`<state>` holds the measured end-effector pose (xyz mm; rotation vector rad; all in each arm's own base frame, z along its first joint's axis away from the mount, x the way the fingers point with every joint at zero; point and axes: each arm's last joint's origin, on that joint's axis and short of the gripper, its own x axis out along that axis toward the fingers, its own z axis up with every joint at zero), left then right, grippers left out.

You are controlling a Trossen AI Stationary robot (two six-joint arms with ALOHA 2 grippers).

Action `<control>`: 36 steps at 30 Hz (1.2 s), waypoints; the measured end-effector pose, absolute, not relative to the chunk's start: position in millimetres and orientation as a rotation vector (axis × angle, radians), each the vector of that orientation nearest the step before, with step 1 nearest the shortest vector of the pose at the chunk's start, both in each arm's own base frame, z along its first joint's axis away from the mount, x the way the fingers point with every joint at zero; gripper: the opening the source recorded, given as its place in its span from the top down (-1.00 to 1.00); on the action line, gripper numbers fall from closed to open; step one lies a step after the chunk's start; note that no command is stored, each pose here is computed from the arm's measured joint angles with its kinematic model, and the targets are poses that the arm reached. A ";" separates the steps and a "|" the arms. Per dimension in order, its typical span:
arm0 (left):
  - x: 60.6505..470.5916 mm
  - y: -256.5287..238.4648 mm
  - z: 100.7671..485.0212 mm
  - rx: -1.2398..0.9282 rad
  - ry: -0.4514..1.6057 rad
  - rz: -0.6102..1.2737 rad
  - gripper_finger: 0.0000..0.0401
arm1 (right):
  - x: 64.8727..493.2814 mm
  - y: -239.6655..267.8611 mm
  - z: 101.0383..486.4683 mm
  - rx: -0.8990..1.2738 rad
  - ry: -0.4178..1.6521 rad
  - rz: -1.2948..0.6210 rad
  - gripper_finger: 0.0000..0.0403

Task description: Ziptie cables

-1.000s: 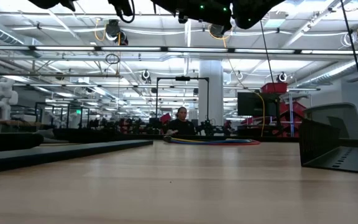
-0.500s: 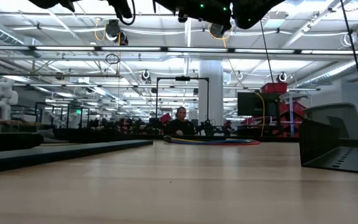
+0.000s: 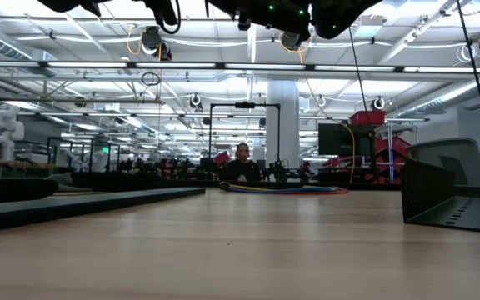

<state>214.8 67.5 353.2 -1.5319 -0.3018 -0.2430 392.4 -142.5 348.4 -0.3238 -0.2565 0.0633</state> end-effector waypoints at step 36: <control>218.1 68.9 349.6 -1.547 -0.292 -0.220 1.00 | 394.4 -136.3 348.4 -0.312 -0.258 0.087 1.00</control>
